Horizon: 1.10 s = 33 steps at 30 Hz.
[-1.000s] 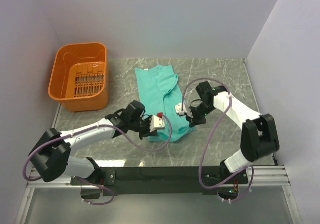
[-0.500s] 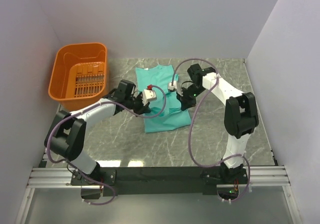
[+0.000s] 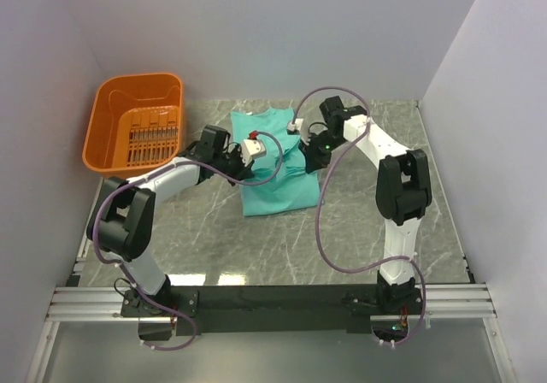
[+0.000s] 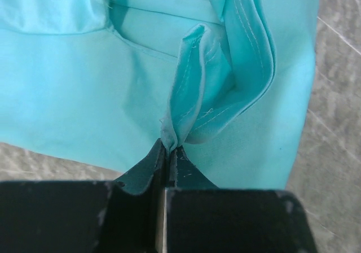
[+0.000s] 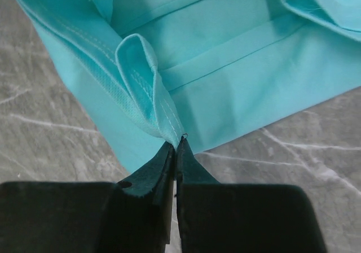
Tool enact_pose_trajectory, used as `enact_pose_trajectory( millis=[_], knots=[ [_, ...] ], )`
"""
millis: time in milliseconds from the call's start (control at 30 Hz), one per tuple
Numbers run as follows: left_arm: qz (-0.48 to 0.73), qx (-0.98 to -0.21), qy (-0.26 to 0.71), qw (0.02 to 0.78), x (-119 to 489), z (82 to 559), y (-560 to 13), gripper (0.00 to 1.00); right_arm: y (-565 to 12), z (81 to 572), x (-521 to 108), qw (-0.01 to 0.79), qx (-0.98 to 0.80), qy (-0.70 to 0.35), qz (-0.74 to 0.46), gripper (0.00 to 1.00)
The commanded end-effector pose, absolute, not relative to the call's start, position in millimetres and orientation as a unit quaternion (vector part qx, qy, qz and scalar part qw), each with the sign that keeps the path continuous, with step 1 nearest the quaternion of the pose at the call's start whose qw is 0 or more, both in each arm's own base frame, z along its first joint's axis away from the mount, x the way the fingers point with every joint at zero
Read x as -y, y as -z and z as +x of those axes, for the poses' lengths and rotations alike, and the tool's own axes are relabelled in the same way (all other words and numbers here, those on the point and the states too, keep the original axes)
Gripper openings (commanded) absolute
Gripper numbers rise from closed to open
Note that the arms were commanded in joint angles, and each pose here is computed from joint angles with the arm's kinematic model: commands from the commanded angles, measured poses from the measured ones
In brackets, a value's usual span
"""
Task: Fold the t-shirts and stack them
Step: Fold the tshirt
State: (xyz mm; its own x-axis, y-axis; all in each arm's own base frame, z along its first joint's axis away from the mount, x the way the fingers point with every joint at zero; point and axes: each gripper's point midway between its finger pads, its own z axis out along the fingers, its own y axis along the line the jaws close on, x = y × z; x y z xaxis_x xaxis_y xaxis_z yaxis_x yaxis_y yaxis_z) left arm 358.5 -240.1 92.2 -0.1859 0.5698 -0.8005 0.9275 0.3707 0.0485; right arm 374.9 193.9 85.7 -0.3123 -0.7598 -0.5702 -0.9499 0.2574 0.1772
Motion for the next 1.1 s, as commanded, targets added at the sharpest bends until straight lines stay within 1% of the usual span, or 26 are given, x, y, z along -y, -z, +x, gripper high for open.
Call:
enact_pose_trajectory(
  millis=[0, 167, 333, 400, 500, 833, 967, 1000, 1067],
  knots=[
    [0.5, -0.712, 0.208, 0.447, 240.7, 384.2, -127.2, 0.0, -105.0, 407.9, -201.8, 0.239, -0.777, -0.239, -0.531, 0.0],
    [0.456, -0.734, 0.188, 0.466, 225.3, 417.4, -127.4, 0.0, -109.4, 437.8, -208.4, 0.252, -0.798, -0.227, -0.498, 0.0],
    [0.427, -0.762, 0.161, 0.459, 213.7, 438.0, -111.0, 0.0, -97.9, 464.6, -214.2, 0.271, -0.817, -0.22, -0.459, 0.0],
    [0.42, -0.761, 0.152, 0.47, 213.8, 450.0, -111.4, 0.0, -92.3, 474.0, -215.2, 0.277, -0.823, -0.213, -0.447, 0.0],
    [0.412, -0.769, 0.144, 0.468, 212.1, 459.9, -106.8, 0.0, -89.7, 485.7, -216.0, 0.285, -0.834, -0.207, -0.425, 0.0],
    [0.399, -0.766, 0.143, 0.483, 214.5, 474.9, -108.1, 0.0, -97.4, 500.3, -221.8, 0.304, -0.835, -0.212, -0.407, 0.0],
    [0.392, -0.775, 0.136, 0.476, 213.8, 484.0, -103.7, 0.0, -94.5, 509.9, -222.9, 0.308, -0.844, -0.204, -0.389, 0.0],
    [0.388, -0.783, 0.131, 0.469, 211.7, 486.1, -95.3, 0.0, -95.9, 513.7, -223.8, 0.313, -0.848, -0.201, -0.378, 0.01],
    [0.371, -0.791, 0.122, 0.471, 208.7, 492.7, -93.6, 0.01, -93.4, 521.7, -219.4, 0.317, -0.86, -0.182, -0.356, 0.09]
  ],
)
